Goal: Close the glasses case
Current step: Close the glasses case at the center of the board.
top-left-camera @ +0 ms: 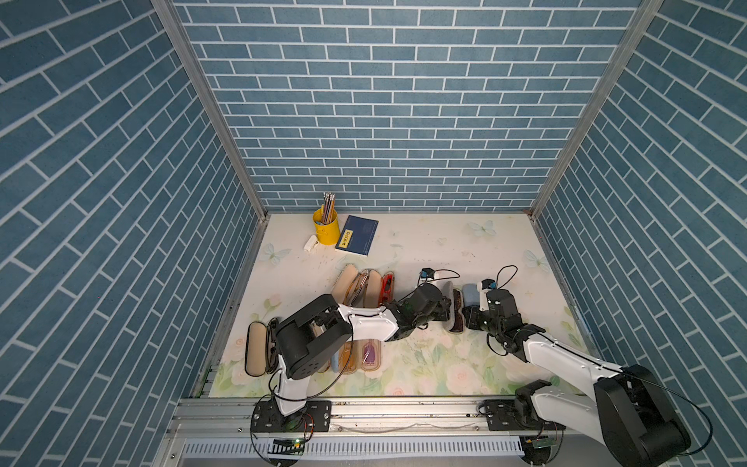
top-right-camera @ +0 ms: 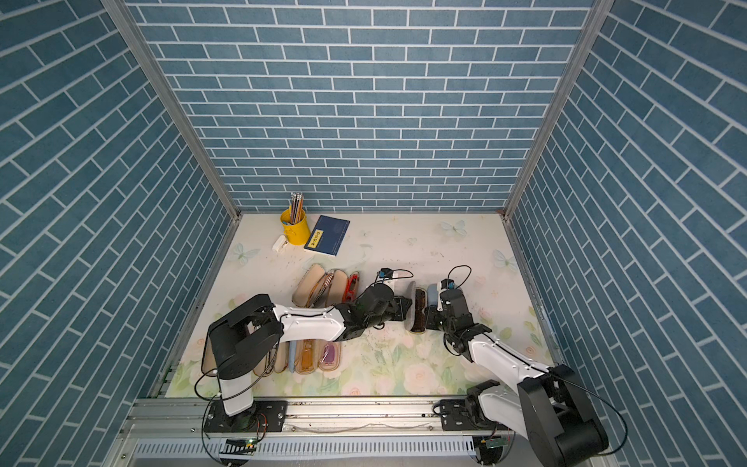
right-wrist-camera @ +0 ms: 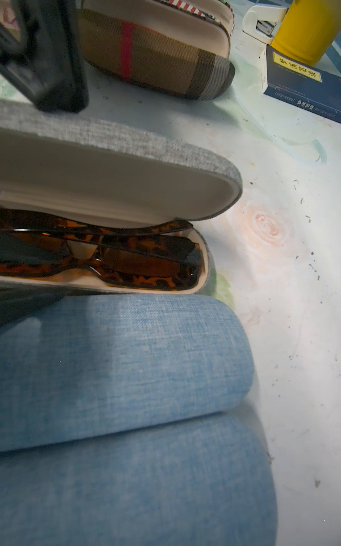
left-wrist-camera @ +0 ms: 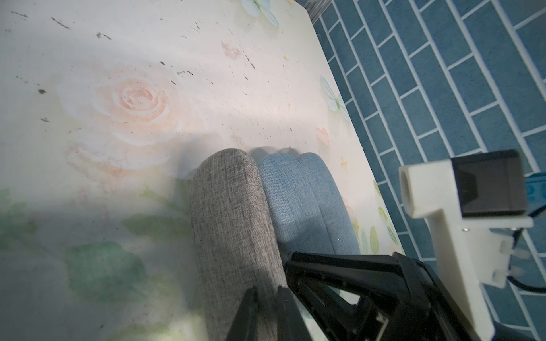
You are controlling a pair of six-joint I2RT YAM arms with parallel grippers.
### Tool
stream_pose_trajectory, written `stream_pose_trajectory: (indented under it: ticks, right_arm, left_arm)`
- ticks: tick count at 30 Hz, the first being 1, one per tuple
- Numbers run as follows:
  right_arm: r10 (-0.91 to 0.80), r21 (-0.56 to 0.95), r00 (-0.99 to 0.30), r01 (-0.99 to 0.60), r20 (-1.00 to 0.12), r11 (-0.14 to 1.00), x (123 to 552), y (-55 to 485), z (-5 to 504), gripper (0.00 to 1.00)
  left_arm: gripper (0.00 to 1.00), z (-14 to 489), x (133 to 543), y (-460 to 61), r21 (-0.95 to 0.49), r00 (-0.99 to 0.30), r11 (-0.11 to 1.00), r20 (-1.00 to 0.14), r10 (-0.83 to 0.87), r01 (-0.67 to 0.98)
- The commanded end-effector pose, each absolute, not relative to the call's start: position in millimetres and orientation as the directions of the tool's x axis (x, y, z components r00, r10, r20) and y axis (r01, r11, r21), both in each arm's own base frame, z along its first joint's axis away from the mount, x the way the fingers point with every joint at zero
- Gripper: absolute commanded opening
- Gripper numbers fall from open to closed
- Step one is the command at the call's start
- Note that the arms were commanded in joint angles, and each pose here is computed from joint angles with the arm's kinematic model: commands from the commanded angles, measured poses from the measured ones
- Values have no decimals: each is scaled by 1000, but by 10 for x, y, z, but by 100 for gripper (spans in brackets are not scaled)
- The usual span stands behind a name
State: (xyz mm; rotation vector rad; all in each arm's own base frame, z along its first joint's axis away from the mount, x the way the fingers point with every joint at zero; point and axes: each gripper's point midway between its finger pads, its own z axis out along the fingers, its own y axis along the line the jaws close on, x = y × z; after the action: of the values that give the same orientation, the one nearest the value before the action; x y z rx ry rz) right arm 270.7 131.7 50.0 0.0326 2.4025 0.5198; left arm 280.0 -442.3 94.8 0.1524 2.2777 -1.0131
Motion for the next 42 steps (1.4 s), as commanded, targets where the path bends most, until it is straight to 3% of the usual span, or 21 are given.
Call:
stream_pose_trajectory:
  ticks: [1,42]
  right_arm:
    - [131,322,-794,-85,-594,943,2677,1214,371,15]
    - [136,340,-806,-84,-576,937,2674,1253,251,1]
  left_arm:
    - [16,517,2639,-4338,-557,-835,762,-548,-40,329]
    - [15,476,2615,-4472,-562,-841,750,-541,-15,349]
